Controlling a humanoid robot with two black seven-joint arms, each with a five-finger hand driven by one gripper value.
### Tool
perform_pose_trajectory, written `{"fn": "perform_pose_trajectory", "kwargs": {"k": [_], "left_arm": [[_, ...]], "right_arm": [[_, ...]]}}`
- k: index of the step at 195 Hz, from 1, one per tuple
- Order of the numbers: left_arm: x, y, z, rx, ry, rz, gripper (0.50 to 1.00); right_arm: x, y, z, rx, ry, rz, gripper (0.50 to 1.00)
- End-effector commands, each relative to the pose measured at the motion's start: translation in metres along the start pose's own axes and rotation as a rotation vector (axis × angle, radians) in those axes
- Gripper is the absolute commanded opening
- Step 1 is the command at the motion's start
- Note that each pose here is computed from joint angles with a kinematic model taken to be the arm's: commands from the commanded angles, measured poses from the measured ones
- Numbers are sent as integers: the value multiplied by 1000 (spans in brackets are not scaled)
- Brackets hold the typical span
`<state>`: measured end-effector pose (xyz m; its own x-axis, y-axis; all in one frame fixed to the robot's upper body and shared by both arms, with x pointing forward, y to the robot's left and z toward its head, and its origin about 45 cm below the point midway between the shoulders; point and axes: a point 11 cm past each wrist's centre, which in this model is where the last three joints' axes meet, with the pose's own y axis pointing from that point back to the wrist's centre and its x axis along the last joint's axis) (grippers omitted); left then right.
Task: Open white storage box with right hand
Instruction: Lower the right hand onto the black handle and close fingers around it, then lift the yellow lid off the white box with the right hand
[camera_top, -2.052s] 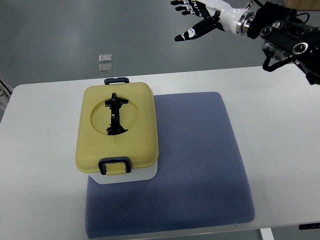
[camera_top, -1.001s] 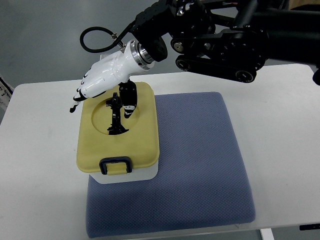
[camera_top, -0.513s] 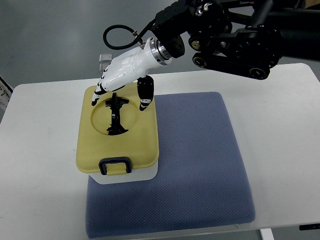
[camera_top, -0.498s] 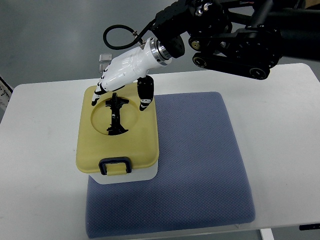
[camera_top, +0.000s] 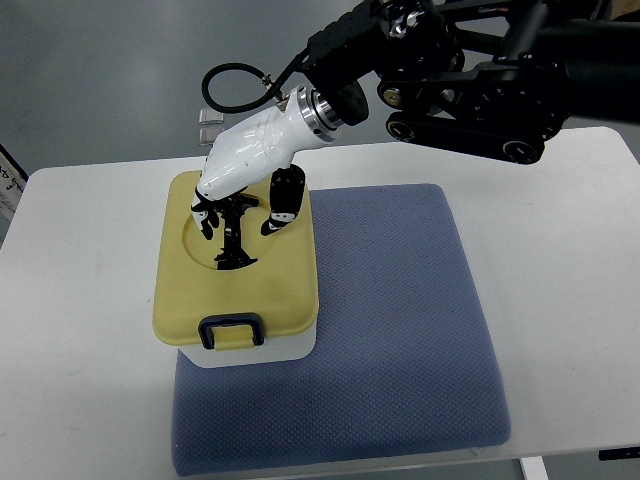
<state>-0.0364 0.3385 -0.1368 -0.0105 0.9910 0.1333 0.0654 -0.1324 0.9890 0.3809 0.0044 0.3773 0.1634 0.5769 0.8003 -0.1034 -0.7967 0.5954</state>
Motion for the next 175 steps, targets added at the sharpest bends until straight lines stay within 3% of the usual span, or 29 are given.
{"fn": "perform_pose_trajectory", "kwargs": {"k": [1,89,102,123,139,175], "left_arm": [[0,0,0,0,0,0,1000],[0,0,0,0,0,0,1000],[0,0,0,0,-1,-1,1000],[0,0,0,0,0,0,1000],[0,0,0,0,0,0,1000],[0,0,0,0,0,0,1000]], "right_arm": [[-2,-2,0,1,-5,1,727],[-11,-9,7,-24,-14,32,723],[-11,-9,7,-22,-16,32,658],[-13,-10,7,-21,-19,31,596],[-12,-10,7,-21,-17,31,500],[-11,-9,7,-23,-16,35,500]]}}
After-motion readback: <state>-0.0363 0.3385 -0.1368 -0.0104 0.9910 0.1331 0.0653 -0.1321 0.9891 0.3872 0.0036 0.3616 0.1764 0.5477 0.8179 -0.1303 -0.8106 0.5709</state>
